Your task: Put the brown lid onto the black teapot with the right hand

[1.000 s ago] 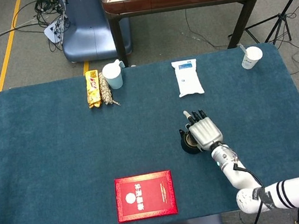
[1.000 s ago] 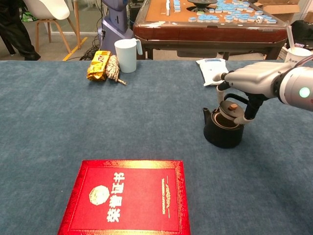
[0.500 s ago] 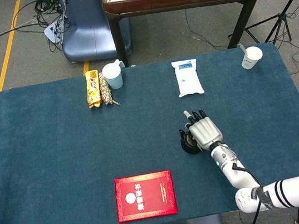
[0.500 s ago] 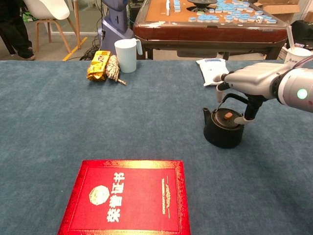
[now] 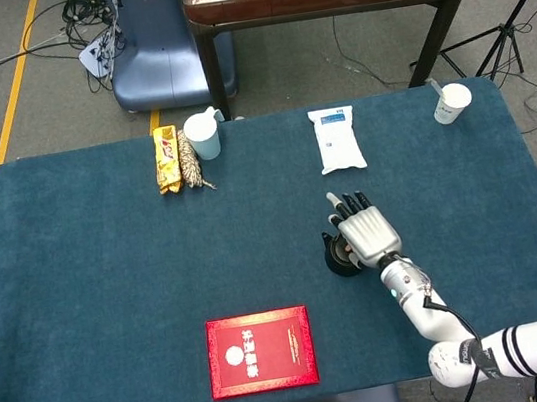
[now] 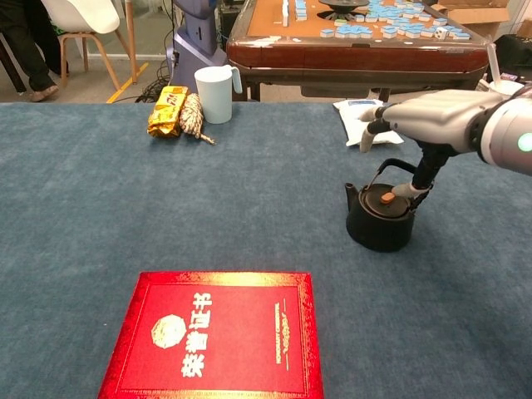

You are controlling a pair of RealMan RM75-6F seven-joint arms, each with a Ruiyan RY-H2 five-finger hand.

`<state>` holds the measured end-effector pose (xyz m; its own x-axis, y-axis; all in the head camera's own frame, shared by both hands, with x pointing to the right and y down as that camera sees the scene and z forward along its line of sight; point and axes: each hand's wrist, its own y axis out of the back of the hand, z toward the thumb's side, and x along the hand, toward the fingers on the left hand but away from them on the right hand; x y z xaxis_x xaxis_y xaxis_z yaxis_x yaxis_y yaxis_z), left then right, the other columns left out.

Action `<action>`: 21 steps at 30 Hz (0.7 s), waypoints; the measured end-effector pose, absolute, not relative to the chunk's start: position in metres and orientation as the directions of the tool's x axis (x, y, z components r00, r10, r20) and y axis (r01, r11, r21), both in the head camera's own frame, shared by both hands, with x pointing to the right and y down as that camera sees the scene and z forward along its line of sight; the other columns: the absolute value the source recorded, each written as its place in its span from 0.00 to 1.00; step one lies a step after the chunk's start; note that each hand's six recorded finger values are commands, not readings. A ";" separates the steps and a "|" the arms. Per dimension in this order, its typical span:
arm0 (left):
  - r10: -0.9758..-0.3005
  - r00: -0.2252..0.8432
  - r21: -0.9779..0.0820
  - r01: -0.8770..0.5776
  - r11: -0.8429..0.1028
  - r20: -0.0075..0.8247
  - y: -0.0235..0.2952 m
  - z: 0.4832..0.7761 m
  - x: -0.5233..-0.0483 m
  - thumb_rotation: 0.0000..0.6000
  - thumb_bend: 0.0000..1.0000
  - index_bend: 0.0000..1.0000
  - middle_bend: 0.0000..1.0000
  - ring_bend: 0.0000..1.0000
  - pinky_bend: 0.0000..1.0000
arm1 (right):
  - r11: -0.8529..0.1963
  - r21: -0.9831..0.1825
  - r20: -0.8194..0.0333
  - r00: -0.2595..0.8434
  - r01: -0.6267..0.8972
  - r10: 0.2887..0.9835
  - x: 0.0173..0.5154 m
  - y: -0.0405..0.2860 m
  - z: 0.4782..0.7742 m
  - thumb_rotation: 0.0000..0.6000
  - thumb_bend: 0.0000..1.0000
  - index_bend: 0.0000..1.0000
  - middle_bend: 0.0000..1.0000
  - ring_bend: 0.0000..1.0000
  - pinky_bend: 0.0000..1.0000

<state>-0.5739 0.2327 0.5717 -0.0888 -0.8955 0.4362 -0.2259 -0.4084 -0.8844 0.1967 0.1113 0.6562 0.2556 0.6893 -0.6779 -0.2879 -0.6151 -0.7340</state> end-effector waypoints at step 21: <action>-0.874 0.000 -0.863 -0.158 -0.479 0.485 0.196 0.584 -0.514 1.00 0.39 0.07 0.00 0.00 0.00 | -0.484 -0.867 -0.497 0.144 -0.117 0.856 0.333 0.138 0.559 1.00 0.29 0.23 0.00 0.00 0.00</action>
<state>-0.5140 0.1961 0.5838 -0.0001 -0.8744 0.4851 -0.1581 -0.4790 -0.8635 0.3329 0.1385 0.5594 0.1437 0.8558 -0.4970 -0.1173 -0.4839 -0.8672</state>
